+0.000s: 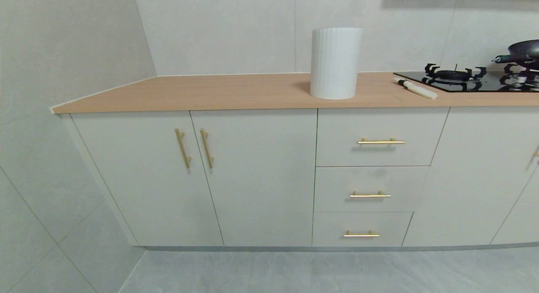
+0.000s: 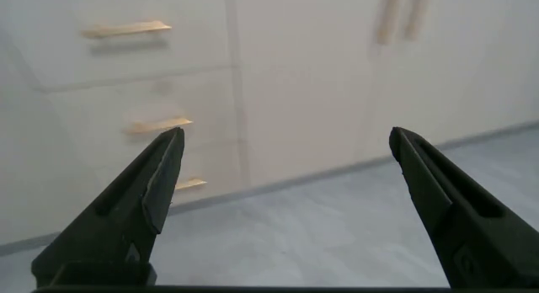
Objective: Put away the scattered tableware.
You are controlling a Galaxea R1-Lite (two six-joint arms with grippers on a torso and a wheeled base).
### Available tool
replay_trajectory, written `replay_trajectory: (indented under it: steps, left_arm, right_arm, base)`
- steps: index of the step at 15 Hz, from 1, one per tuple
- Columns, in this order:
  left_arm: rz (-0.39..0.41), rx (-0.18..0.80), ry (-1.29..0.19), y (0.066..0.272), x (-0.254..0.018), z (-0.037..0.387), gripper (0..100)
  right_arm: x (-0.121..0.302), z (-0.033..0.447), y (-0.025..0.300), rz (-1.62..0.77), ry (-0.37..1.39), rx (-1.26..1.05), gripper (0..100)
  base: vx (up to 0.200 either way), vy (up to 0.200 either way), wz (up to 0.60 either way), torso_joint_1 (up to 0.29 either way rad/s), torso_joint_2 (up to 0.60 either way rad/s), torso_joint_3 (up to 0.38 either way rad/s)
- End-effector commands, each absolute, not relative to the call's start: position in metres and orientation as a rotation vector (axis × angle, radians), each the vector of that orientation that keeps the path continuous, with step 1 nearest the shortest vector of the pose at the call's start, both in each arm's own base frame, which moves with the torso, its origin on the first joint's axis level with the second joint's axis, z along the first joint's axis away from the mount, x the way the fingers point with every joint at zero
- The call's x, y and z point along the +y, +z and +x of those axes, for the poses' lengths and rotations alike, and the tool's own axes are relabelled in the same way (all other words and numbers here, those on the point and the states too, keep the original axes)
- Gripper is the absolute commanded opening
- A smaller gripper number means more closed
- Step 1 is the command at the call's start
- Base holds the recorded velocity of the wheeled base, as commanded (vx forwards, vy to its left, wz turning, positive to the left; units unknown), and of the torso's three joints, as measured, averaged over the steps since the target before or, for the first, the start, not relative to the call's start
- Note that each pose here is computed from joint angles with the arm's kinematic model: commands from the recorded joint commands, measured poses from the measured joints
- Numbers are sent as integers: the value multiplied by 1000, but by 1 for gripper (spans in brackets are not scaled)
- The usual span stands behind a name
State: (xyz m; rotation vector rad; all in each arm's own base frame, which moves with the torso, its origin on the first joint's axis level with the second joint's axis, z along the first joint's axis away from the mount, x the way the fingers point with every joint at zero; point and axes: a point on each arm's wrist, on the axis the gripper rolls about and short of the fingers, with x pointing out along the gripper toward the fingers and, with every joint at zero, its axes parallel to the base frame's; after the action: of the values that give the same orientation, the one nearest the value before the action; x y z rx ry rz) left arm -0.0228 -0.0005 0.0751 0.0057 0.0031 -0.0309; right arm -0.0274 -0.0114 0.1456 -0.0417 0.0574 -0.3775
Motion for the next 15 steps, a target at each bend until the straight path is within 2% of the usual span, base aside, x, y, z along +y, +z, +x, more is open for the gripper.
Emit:
replay_trajectory:
  steps: [1, 4, 6, 8, 9, 12, 15]
  left_arm:
    - [6, 5, -31, 75, -1, -23, 100]
    - [6, 3, -31, 75, -1, -23, 100]
    - [6, 3, -31, 75, -1, -23, 100]
    - [6, 5, -31, 75, -1, -23, 100]
    - [6, 5, -31, 75, -1, -23, 100]
    - [6, 3, -31, 75, -1, -23, 100]
    - [6, 5, -31, 75, -1, -23, 100]
  right_arm:
    - [-12, -41, 132, -10, -405, -35, 100]
    - [-9, -28, 114, 5, -335, -84, 100]
    - [-9, -28, 109, 13, -366, -165, 100]
    - [-10, -31, 101, -2, -450, -137, 100]
    - [-9, -30, 99, 1, -435, -131, 100]
    - [-5, -24, 83, -15, -217, -71, 100]
    - [-3, -23, 81, 11, -119, -49, 100]
  base:
    - [0, 0, 0, 0, 0, 0]
    - [0, 0, 0, 0, 0, 0]
    - [0, 0, 0, 0, 0, 0]
    - [0, 0, 0, 0, 0, 0]
    - [0, 0, 0, 0, 0, 0]
    - [0, 0, 0, 0, 0, 0]
    - [0, 0, 0, 0, 0, 0]
